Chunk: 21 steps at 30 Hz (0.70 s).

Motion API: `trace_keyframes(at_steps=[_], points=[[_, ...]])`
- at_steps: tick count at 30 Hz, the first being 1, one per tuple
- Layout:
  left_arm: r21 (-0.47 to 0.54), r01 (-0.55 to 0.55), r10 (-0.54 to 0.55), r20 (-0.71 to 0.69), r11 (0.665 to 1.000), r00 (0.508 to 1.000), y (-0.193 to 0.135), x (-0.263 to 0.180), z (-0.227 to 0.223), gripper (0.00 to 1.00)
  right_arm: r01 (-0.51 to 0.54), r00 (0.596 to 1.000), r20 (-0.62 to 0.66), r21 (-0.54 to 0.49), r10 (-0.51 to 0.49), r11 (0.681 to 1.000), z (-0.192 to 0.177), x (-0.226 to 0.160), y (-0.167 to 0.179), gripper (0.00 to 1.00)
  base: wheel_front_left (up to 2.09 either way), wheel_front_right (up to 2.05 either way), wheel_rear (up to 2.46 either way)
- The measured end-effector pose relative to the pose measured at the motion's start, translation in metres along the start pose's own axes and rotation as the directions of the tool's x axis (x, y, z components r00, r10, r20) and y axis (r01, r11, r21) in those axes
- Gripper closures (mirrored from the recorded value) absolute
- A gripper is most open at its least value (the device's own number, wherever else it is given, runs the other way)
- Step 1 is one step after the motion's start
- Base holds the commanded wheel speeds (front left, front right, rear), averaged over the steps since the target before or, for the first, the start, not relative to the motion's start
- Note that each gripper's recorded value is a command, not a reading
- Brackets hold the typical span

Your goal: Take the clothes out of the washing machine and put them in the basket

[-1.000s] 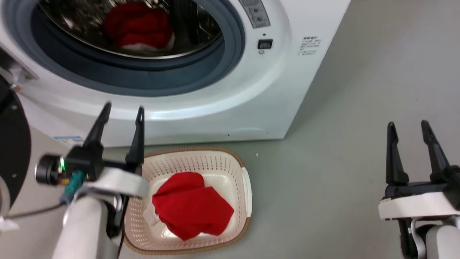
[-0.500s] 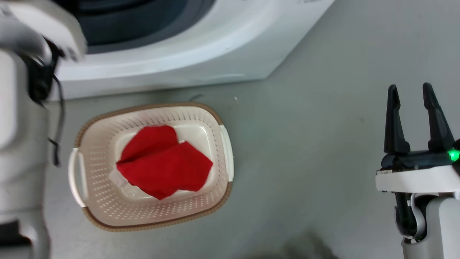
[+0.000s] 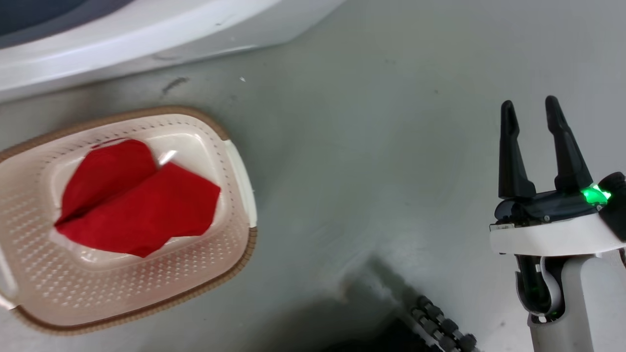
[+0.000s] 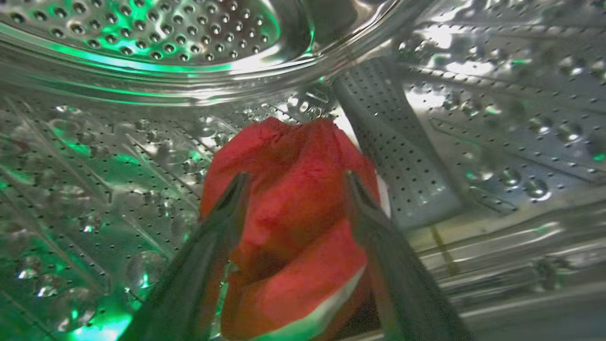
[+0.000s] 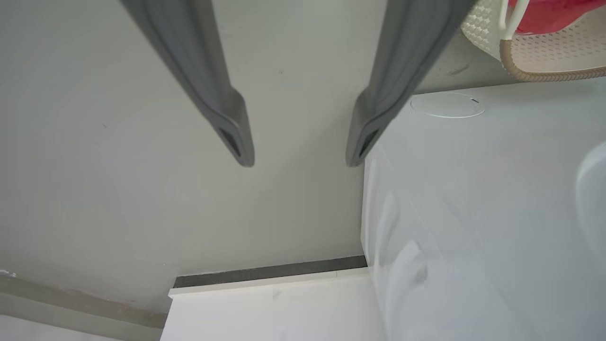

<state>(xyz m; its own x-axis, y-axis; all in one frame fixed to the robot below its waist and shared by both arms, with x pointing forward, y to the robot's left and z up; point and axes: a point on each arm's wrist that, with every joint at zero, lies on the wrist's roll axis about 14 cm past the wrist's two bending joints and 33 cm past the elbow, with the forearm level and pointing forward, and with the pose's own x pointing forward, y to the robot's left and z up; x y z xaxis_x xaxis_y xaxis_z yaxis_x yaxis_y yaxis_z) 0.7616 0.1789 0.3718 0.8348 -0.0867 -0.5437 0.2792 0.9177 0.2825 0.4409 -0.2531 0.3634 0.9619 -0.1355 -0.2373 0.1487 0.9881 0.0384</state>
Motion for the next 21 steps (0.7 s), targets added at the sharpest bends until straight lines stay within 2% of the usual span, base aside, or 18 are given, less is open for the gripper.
trace_keyframes(at_steps=[5,12,18,21], points=[[0.060,-0.009,0.018,-0.162,0.998,0.987,0.000,0.026,-0.031,0.00,0.033,0.999,-0.042,-0.009,-0.033,0.999,-0.012,-0.005,-0.011,0.00,0.00,0.00,0.00],[0.068,-0.012,0.033,-0.321,0.998,0.946,0.005,0.044,-0.069,0.00,0.057,0.996,-0.070,-0.022,-0.058,0.998,-0.020,-0.009,-0.019,0.00,0.00,0.00,0.00],[0.005,0.009,-0.007,-0.361,1.000,0.932,-0.001,0.053,-0.086,0.00,0.064,0.994,-0.087,-0.026,-0.066,0.998,-0.027,-0.008,-0.022,0.00,0.00,0.00,0.00],[0.006,0.008,-0.005,-0.367,1.000,0.930,-0.001,0.055,-0.090,0.00,0.061,0.994,-0.092,-0.025,-0.063,0.998,-0.030,-0.007,-0.020,0.00,0.00,0.00,0.00]])
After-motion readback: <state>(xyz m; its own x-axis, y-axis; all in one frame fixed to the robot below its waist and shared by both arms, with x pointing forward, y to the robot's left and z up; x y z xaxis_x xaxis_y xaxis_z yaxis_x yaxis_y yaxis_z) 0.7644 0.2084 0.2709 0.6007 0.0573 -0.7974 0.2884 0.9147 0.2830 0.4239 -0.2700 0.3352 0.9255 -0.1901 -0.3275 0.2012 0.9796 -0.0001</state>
